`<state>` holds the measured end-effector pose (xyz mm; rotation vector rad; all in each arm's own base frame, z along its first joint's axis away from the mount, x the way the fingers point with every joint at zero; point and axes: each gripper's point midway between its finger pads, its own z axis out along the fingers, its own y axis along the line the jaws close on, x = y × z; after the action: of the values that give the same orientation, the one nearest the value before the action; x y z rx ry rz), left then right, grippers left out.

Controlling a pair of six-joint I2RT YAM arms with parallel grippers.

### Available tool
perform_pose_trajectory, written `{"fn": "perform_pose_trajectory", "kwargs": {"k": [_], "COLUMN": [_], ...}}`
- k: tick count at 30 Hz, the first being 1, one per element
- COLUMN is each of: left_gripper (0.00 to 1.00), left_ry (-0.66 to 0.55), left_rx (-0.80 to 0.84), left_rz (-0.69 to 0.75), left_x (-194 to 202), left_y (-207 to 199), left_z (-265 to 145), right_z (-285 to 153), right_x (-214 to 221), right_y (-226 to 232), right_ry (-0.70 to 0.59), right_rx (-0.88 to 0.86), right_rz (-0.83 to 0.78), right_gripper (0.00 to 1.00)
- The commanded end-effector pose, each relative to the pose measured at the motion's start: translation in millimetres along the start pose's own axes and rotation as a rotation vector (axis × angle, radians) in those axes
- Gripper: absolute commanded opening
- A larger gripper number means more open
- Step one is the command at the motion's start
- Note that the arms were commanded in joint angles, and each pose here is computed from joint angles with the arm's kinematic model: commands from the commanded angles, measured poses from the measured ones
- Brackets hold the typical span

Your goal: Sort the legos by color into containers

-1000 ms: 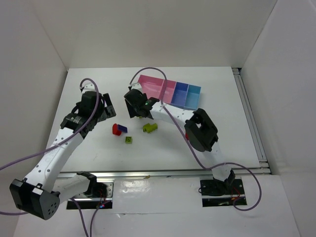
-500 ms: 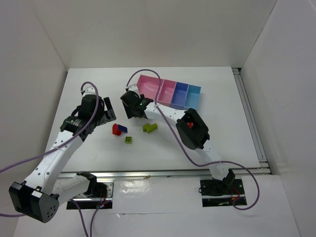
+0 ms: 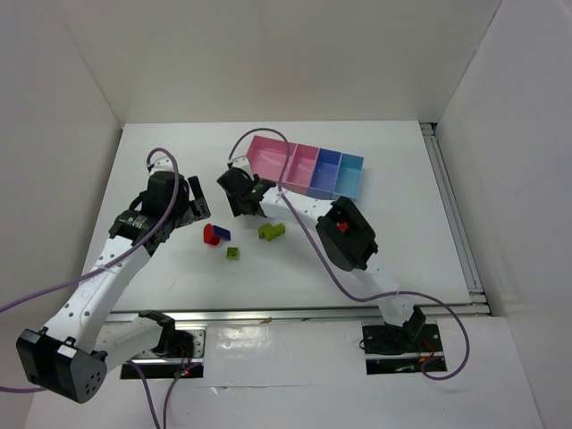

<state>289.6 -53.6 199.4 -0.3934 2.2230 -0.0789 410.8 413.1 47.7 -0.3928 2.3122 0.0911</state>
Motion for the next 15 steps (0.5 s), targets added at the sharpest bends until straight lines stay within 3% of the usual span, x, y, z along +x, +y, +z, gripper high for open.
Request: {"fn": "perform_pose_trajectory", "kwargs": {"k": [1, 5, 9, 10, 15], "left_gripper": [0.98, 0.98, 0.98, 0.98, 1.00], "left_ry": [-0.012, -0.004, -0.012, -0.012, -0.014], "left_rx": [0.007, 0.003, 0.007, 0.007, 0.044], "left_rz": [-0.006, -0.003, -0.006, -0.006, -0.035], "left_x": [-3, 1, -3, -3, -3], "left_y": [-3, -1, -3, -3, -11], "left_z": [1, 2, 1, 1, 2], "right_z": [8, 19, 14, 8, -7], "right_x": [3, 7, -3, -10, -28], "right_y": [2, 3, 5, 5, 9], "right_ry": [-0.011, 0.004, -0.014, -0.026, -0.060], "right_rx": [0.014, 0.004, -0.004, -0.010, -0.049], "right_rz": [0.016, 0.030, 0.039, 0.045, 0.055], "right_gripper": [0.63, 0.62, 0.49, 0.39, 0.35]}}
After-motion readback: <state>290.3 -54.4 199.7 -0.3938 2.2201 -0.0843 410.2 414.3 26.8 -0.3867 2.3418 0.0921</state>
